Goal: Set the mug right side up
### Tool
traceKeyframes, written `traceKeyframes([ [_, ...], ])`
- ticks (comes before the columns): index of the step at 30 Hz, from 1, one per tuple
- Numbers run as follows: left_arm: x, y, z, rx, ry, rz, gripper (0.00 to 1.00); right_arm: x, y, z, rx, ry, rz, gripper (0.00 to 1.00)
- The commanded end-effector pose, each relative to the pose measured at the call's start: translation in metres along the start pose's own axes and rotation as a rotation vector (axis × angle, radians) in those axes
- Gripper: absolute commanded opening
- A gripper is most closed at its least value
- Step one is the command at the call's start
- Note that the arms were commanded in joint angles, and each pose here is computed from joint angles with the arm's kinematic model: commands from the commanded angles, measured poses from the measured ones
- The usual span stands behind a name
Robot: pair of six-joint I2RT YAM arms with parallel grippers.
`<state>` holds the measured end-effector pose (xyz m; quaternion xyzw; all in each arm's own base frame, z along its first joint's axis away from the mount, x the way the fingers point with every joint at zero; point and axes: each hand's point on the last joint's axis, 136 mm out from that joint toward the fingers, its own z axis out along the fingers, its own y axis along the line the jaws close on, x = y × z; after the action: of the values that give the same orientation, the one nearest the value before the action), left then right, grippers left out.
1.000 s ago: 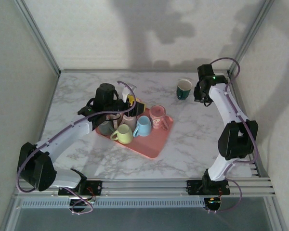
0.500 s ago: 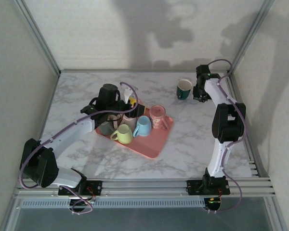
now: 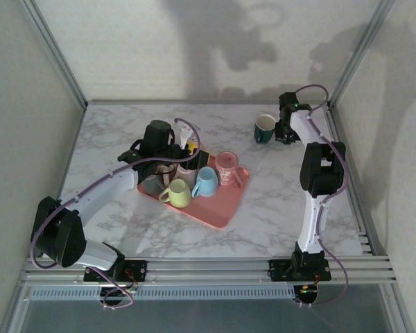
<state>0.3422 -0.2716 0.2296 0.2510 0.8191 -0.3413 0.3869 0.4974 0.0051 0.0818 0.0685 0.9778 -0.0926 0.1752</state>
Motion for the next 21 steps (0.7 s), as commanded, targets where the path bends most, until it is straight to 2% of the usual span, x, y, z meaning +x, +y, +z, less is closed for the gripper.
traceKeyframes([
  [1,-0.011,0.001,-0.003,-0.012,-0.014,0.018,0.71,-0.021,-0.002,-0.009,-0.002,-0.065,0.015,0.16],
  [12,-0.013,0.001,-0.005,-0.018,-0.024,0.021,0.71,-0.013,-0.007,-0.027,-0.018,-0.062,0.02,0.36],
  [17,-0.016,0.0,-0.01,-0.029,-0.04,0.021,0.71,0.0,-0.019,-0.058,-0.015,-0.084,0.054,0.41],
  [21,-0.02,-0.002,-0.016,-0.038,-0.057,-0.011,0.71,0.02,-0.023,-0.095,-0.081,-0.139,0.082,0.44],
])
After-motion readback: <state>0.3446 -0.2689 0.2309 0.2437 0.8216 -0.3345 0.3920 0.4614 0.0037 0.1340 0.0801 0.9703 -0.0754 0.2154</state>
